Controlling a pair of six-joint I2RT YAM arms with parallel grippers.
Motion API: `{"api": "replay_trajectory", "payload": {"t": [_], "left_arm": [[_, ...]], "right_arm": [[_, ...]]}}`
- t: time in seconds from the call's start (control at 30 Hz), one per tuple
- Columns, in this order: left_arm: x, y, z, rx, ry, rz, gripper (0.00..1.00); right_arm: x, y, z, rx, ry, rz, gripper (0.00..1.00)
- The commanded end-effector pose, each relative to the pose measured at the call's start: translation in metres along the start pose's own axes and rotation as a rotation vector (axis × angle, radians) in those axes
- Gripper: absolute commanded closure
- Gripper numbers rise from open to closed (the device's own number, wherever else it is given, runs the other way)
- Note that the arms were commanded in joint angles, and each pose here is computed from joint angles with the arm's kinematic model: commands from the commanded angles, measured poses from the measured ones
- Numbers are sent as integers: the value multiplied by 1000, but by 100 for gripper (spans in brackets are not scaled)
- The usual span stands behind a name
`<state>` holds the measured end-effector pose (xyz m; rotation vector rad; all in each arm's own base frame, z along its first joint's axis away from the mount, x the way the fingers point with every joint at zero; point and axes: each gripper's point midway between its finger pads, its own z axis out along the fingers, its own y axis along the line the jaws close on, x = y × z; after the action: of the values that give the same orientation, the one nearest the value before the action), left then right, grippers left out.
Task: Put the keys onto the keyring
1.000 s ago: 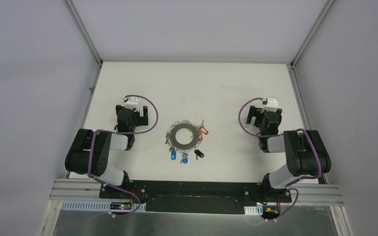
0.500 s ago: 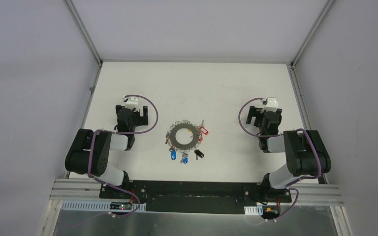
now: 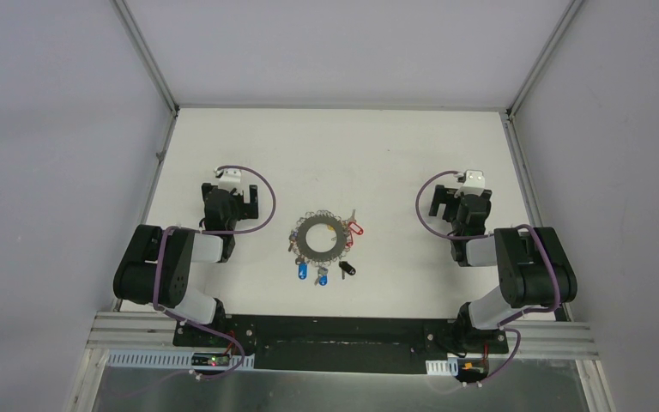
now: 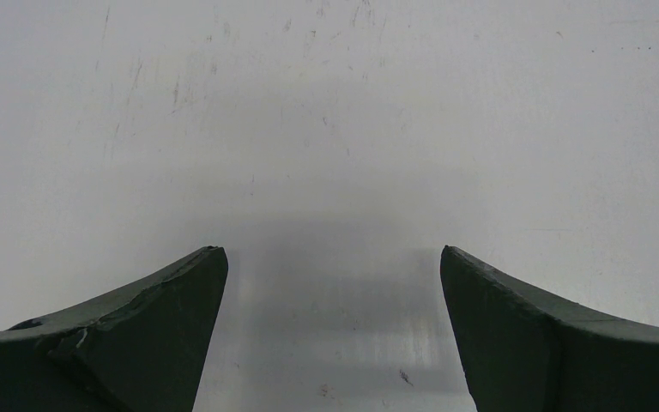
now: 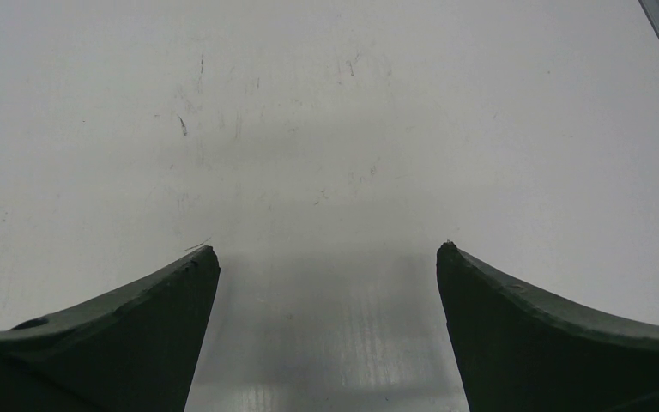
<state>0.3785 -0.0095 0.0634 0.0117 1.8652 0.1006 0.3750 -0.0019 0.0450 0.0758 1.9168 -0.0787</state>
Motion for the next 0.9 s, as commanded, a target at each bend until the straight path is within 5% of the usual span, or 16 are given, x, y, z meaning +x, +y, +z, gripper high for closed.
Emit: {"api": "replay_trajectory", "payload": {"t": [0.0, 0.87], "left_arm": [[-22, -1, 6, 5, -69, -3, 1], [-21, -2, 7, 10, -63, -3, 1]], "right_arm": [[-21, 2, 4, -6, -63, 24, 0], [-21, 1, 4, -6, -63, 24, 0]]}}
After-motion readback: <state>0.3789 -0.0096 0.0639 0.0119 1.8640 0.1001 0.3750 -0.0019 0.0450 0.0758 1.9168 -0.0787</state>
